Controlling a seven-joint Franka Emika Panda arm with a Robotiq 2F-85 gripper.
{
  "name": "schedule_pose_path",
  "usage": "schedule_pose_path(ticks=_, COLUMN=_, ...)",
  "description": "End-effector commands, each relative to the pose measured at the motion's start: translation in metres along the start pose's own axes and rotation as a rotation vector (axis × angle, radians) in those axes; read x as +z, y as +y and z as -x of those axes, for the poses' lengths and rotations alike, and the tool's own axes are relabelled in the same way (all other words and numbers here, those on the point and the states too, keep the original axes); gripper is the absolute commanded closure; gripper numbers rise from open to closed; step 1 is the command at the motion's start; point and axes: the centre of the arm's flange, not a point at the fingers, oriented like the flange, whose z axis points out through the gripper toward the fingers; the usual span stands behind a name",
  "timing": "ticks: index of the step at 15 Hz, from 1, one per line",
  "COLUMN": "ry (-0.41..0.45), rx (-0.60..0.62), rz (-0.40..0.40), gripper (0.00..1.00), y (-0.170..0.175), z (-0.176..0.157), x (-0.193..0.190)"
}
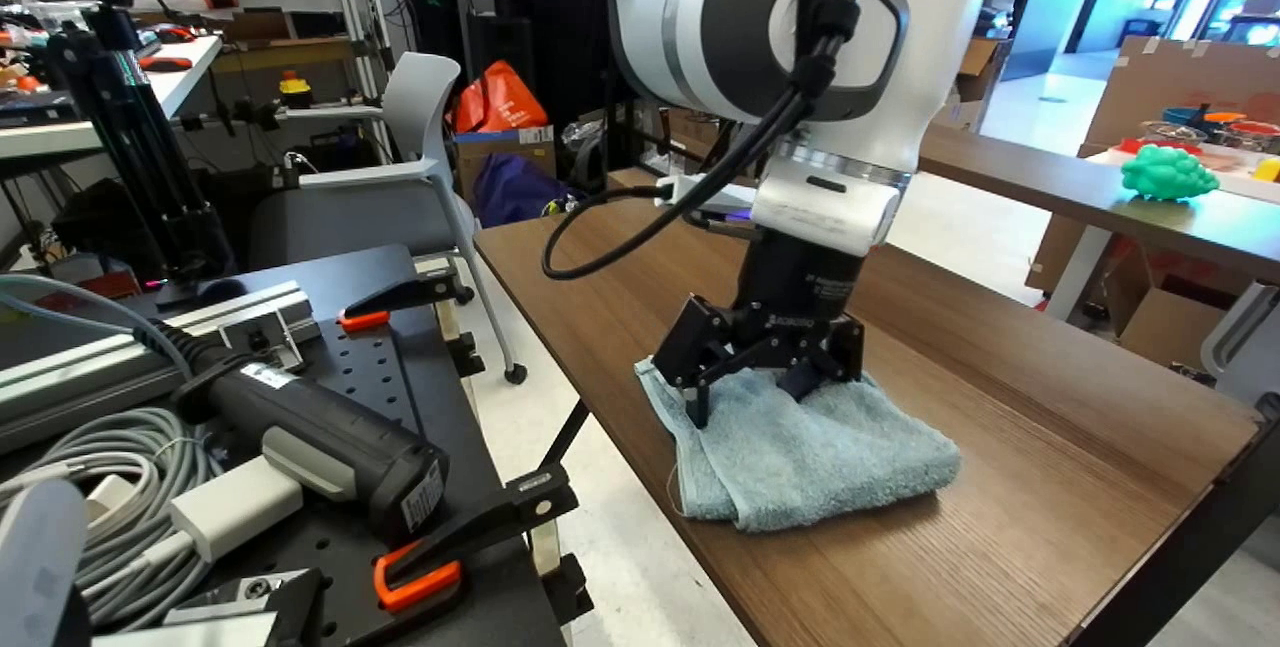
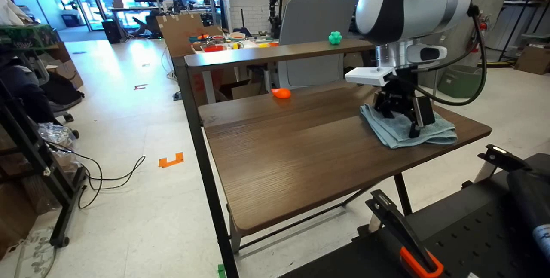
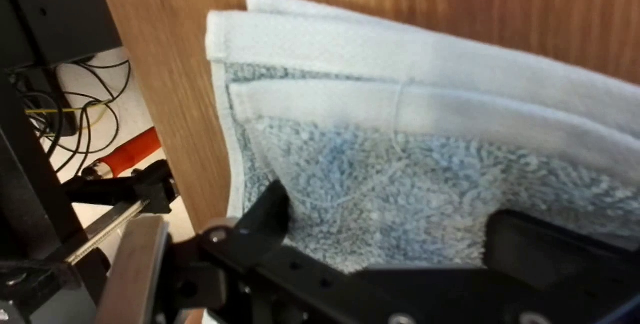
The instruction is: Wipe the table with the cloth
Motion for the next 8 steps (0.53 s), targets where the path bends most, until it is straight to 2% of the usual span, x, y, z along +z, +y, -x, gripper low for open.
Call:
schedule_pose_path(ticks=1, ry=-0.002, rx=0.165, rz=0.085, gripper=0.0, y=-0.025, z=-0.041, x=0.065)
schedule_pose_path(ticks=5, ry=-0.019, rx=0.346, rz=0.081, gripper=0.0, y=-0.031, z=-0.077, x=0.068)
schedule_pose_path(ticks=8, ry=-0.063, rx=0.477, rz=0.1, gripper=0.0, y=-0.043, z=-0.097, x=0.07)
